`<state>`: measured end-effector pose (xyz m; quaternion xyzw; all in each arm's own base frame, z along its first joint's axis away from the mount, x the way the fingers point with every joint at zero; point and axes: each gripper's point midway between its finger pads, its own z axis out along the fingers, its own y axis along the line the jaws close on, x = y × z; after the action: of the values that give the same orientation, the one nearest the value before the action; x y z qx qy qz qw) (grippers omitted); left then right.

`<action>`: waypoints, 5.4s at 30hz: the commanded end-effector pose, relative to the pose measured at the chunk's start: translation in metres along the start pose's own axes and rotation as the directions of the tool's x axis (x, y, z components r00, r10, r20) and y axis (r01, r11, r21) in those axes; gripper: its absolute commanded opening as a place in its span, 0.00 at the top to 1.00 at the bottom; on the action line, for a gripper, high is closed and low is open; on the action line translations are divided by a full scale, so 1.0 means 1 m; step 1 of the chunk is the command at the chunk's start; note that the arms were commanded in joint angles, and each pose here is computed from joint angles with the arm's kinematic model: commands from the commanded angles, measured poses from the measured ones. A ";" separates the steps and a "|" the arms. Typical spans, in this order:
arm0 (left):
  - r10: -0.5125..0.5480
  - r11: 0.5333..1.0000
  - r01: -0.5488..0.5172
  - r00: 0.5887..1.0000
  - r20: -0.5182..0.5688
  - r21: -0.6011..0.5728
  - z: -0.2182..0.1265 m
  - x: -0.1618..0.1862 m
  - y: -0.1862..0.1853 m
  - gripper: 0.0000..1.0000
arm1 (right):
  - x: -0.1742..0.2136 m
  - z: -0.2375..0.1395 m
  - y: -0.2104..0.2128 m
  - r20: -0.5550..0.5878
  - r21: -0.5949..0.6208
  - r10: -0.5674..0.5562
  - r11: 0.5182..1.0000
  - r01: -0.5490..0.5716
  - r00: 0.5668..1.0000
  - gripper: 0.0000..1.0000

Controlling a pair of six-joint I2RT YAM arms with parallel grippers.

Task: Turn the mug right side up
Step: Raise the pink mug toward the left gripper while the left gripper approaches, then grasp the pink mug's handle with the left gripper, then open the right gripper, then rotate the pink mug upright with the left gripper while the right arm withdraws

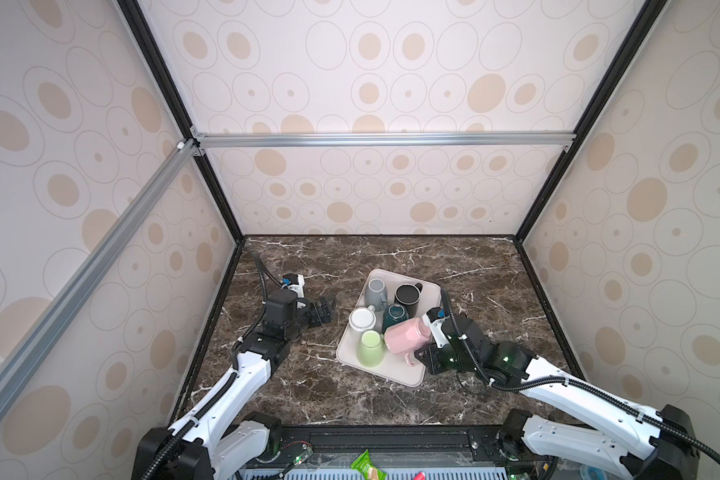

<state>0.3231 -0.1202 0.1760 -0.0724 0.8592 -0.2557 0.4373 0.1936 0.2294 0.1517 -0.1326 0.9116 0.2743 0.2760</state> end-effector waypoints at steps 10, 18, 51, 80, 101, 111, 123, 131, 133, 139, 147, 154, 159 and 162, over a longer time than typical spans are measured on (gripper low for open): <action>-0.027 0.991 0.022 0.999 0.036 0.131 -0.012 -0.016 -0.030 0.02 | -0.067 -0.014 0.041 0.238 -0.150 0.046 0.989 -0.010 0.970 1.00; -0.046 0.977 0.039 0.999 0.029 0.212 -0.017 -0.015 -0.044 0.02 | -0.105 -0.029 0.059 0.311 -0.260 0.108 0.965 -0.024 0.944 1.00; 0.022 0.704 -0.030 1.000 0.021 0.709 -0.064 -0.024 -0.152 0.05 | -0.190 -0.043 0.087 0.382 -0.547 0.254 0.837 -0.004 0.888 1.00; 0.070 0.596 0.041 0.992 -0.102 0.802 -0.042 -0.010 -0.199 0.37 | -0.188 -0.042 0.097 0.353 -0.630 0.280 0.777 0.006 0.893 1.00; 0.016 0.563 0.097 0.992 -0.128 0.821 -0.033 -0.013 -0.203 0.48 | -0.172 -0.038 0.095 0.315 -0.635 0.257 0.772 0.002 0.914 1.00; 0.037 0.543 0.092 0.990 -0.133 0.835 -0.036 -0.011 -0.211 0.57 | -0.168 -0.028 0.096 0.287 -0.642 0.244 0.767 -0.003 0.926 1.00; 0.043 0.538 0.085 0.991 -0.128 0.839 -0.038 -0.011 -0.213 0.96 | -0.156 -0.012 0.091 0.248 -0.626 0.213 0.780 -0.011 0.945 1.00; 0.033 0.649 0.043 0.996 -0.084 0.759 -0.027 -0.015 -0.198 1.00 | -0.149 -0.006 0.084 0.239 -0.591 0.195 0.807 -0.017 0.951 1.00; 0.033 0.672 0.032 0.997 -0.073 0.740 -0.026 -0.016 -0.195 1.00 | -0.148 -0.005 0.082 0.238 -0.584 0.194 0.811 -0.019 0.952 1.00; 0.030 0.719 0.010 0.999 -0.046 0.695 -0.022 -0.017 -0.185 1.00 | -0.147 0.000 0.078 0.232 -0.569 0.199 0.822 -0.033 0.952 0.54; -0.007 0.771 0.049 0.998 -0.068 0.634 0.005 -0.009 -0.161 1.00 | -0.148 0.006 0.070 0.246 -0.532 0.213 0.845 -0.051 0.946 0.05; 0.017 0.770 0.035 0.997 -0.075 0.637 0.009 -0.014 -0.165 1.00 | -0.142 0.009 0.046 0.277 -0.387 0.157 0.921 -0.039 0.948 0.02; 0.025 0.792 0.046 0.994 -0.107 0.609 0.022 -0.019 -0.163 1.00 | -0.144 0.000 0.029 0.305 -0.239 0.078 0.971 -0.003 0.949 0.01; 0.024 0.804 0.047 0.993 -0.112 0.592 0.026 -0.024 -0.161 1.00 | -0.143 -0.007 0.015 0.322 -0.144 0.051 0.990 -0.005 0.945 0.00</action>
<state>0.3287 -0.2569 0.2053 0.0356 0.8019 -0.5018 0.3224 0.2982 0.2696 0.2396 -0.0889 0.8207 0.4192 0.3780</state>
